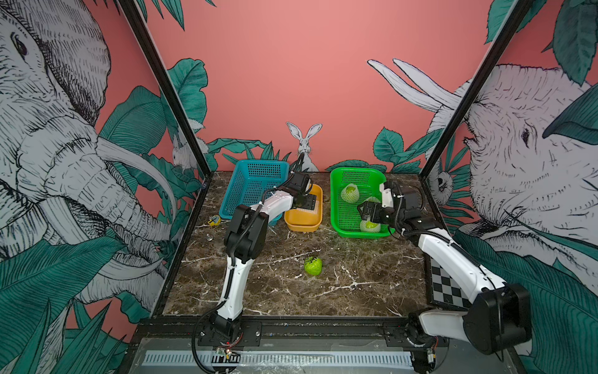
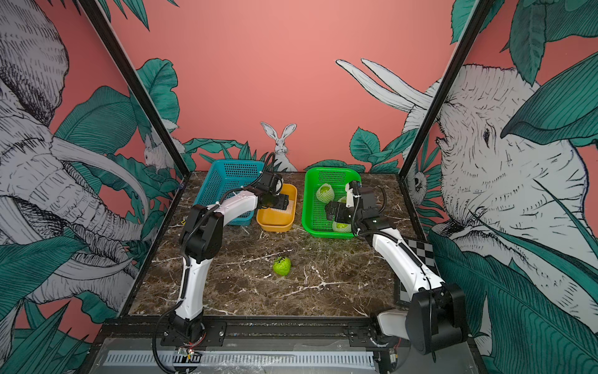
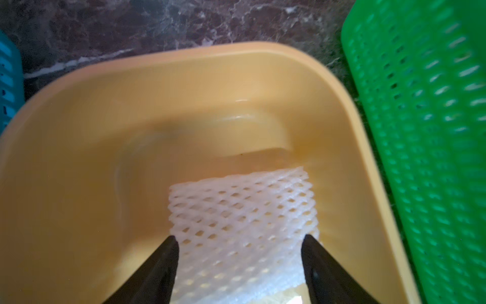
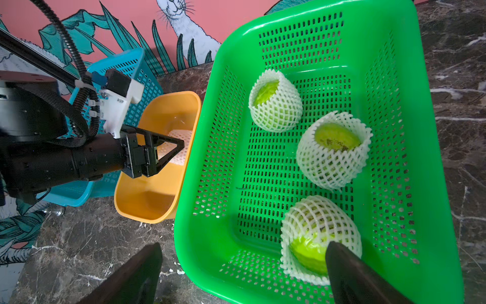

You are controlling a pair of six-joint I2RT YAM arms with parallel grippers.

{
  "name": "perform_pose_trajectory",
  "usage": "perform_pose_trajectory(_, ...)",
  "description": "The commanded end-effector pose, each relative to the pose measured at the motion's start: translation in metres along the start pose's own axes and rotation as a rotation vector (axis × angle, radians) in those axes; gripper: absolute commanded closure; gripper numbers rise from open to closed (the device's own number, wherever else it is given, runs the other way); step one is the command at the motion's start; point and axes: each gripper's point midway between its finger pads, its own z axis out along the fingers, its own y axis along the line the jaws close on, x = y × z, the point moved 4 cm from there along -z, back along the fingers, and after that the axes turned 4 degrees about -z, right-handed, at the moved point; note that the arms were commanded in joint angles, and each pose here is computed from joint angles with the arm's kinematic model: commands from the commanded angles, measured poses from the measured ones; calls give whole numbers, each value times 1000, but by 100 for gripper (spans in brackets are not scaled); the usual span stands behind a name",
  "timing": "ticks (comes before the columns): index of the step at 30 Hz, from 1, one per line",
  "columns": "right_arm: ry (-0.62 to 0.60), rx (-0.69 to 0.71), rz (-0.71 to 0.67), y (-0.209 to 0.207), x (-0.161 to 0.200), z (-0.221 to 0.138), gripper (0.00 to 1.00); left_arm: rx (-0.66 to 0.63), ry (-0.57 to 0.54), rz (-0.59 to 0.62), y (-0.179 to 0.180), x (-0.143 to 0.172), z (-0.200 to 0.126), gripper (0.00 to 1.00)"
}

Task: Sleeve custard apples in foam nets
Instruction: Pick up the foam net from the storage box.

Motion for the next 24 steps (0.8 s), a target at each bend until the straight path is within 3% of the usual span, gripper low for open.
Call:
perform_pose_trajectory(1,-23,9,-25,2,-9,-2,1,-49,-20,-15,9,-12,-11,21)
perform_pose_trajectory(8,-9,25,-18,-1,-6,2,1,-65,0,-20,12,-6,-1,19)
perform_pose_trajectory(14,-4,36,-21,-3,-6,3,1,-26,17,-36,8,-1,9,27)
perform_pose_trajectory(17,-2,46,-28,-4,-7,3,1,-3,17,-37,5,-1,11,36)
perform_pose_trajectory(22,-9,50,-34,-3,-10,-1,1,16,3,-36,1,-8,5,62)
perform_pose_trajectory(24,-15,51,-38,-2,-11,-2,1,15,-11,-33,1,-13,-3,63)
